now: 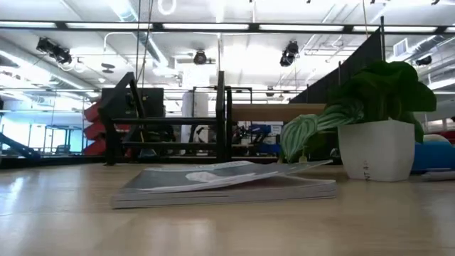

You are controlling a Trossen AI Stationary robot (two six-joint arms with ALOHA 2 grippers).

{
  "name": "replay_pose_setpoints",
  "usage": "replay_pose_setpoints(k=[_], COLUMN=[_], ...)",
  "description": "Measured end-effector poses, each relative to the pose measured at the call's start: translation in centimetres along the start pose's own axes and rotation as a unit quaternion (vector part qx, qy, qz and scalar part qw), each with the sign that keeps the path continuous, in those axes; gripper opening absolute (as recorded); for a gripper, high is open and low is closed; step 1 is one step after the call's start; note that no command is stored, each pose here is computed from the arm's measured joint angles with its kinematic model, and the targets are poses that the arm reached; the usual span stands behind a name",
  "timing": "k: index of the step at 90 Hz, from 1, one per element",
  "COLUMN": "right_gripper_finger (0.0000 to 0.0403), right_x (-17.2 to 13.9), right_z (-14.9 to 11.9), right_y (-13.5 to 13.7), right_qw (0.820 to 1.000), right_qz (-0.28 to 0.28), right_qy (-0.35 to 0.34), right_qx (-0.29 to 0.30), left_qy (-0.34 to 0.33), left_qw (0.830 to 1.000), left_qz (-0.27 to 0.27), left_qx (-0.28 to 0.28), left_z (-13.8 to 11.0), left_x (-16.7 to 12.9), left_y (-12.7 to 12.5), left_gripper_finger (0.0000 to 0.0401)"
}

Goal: Stock shelves
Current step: Remove the black book from the black book shelf

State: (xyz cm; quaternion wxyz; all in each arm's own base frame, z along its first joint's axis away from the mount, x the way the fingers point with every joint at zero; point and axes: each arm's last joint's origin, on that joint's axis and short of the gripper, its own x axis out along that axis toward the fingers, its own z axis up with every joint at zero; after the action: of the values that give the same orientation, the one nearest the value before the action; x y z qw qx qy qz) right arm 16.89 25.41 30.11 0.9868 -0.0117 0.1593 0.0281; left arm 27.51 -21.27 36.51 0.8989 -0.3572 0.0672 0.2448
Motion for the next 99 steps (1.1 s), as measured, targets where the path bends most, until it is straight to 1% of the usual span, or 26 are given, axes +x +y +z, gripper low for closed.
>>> replay_pose_setpoints(k=[7, 11, 18, 26, 34, 42, 56, 68, 76, 85, 99], right_gripper_finger=[0.0155, 0.0154, 0.0154, 0.0154, 0.0153, 0.0153, 0.0152, 0.015, 0.0151, 0.015, 0.0147], right_x=[-0.4, -0.5, -0.8, -0.9, -1.0, -1.1, -1.1, -1.1, -1.1, -1.1, -1.1], right_z=[0.3, 0.5, 0.9, 1.3, 1.5, 1.7, 1.8, 1.8, 1.8, 1.8, 1.8], right_y=[0.4, 0.6, 0.9, 1.1, 1.2, 1.3, 1.3, 1.3, 1.3, 1.3, 1.3], right_qw=[1.0, 1.0, 0.999, 0.998, 0.997, 0.997, 0.996, 0.996, 0.996, 0.996, 0.996], right_qz=[0.003, 0.005, 0.011, 0.018, 0.025, 0.027, 0.028, 0.029, 0.03, 0.03, 0.03], right_qy=[-0.017, -0.027, -0.043, -0.058, -0.068, -0.073, -0.076, -0.077, -0.077, -0.077, -0.077], right_qx=[-0.001, 0.001, 0.004, 0.013, 0.02, 0.028, 0.035, 0.039, 0.04, 0.039, 0.039], left_qy=[-0.027, -0.031, -0.029, -0.024, -0.017, -0.012, 0.003, 0.023, 0.033, 0.032, 0.029], left_qw=[0.997, 0.993, 0.986, 0.98, 0.977, 0.976, 0.977, 0.97, 0.968, 0.967, 0.96], left_qz=[-0.031, -0.045, -0.069, -0.079, -0.073, -0.057, -0.017, 0.013, 0.022, 0.025, 0.032], left_qx=[-0.062, -0.1, -0.152, -0.182, -0.201, -0.21, -0.211, -0.24, -0.25, -0.252, -0.276], left_z=[-4.1, -6.3, -9.7, -12.7, -14.6, -15.6, -16.5, -17.1, -17.4, -17.5, -17.6], left_x=[0.1, 0.7, 2.1, 3.9, 4.9, 5.4, 5.6, 5.7, 5.7, 5.7, 5.8], left_y=[0.7, 1.4, 2.7, 4.4, 5.7, 7.0, 9.0, 10.6, 11.5, 11.9, 12.5], left_gripper_finger=[0.0029, 0.0029, 0.0032, 0.004, 0.0043, 0.0044, 0.0045, 0.0047, 0.0047, 0.005, 0.0069])
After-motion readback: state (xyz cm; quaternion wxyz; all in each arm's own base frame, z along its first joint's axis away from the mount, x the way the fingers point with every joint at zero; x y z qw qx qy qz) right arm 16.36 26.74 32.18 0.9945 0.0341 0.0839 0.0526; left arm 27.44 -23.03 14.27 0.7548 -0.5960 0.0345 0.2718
